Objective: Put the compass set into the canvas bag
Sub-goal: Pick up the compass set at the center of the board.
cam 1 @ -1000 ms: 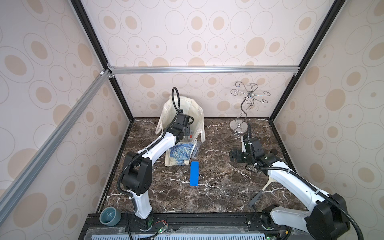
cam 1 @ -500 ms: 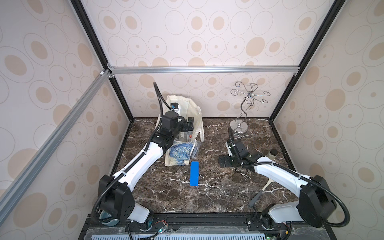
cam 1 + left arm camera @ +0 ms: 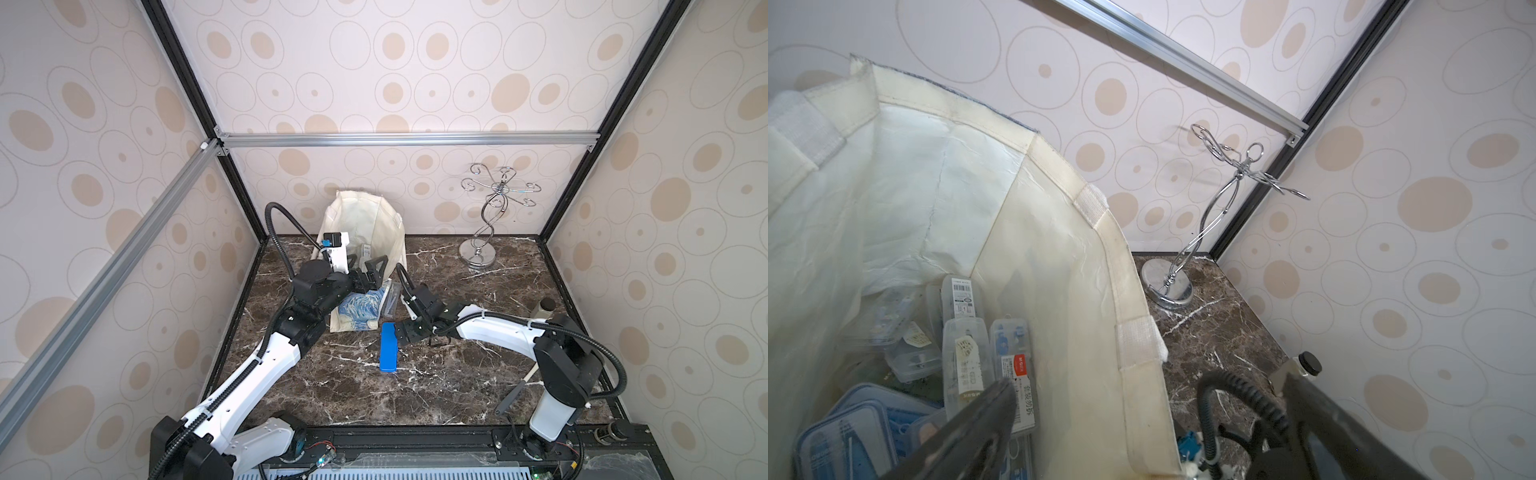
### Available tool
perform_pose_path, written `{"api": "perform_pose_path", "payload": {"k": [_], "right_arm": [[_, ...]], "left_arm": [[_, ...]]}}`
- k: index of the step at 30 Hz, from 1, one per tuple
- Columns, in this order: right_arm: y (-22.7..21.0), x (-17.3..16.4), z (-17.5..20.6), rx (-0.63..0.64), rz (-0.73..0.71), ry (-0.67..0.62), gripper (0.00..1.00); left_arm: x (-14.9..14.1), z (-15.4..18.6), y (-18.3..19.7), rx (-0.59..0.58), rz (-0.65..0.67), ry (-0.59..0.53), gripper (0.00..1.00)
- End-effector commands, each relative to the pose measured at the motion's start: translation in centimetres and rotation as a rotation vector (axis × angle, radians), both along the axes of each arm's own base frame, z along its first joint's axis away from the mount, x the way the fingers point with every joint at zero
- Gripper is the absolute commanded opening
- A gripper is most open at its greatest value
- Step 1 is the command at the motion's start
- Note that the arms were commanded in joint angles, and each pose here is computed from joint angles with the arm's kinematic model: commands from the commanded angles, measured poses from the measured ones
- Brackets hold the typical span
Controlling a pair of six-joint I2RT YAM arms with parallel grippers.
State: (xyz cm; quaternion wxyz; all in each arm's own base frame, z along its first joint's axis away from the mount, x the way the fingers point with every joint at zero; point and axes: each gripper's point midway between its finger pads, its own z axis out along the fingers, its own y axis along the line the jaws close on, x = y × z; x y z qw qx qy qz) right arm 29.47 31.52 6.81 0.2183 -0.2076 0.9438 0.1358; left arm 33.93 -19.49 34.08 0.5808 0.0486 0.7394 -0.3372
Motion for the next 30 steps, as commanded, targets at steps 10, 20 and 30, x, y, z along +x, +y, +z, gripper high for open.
{"api": "perform_pose_path", "payload": {"k": [10, 20, 30], "right_arm": [[4.8, -1.1, -3.9, -0.006, 0.043, 0.069, 0.97], [1.3, -0.5, -6.2, -0.175, -0.064, 0.037, 0.9], [-4.4, 0.0, -6.1, -0.283, -0.174, -0.006, 0.8]], "left_arm": [[-2.4, 2.2, 1.1, -0.064, 0.007, -0.074, 1.0], [-2.5, 2.1, 1.2, -0.06, 0.008, -0.076, 1.0], [-2.4, 1.9, 0.5, -0.07, -0.02, -0.068, 1.0]]}}
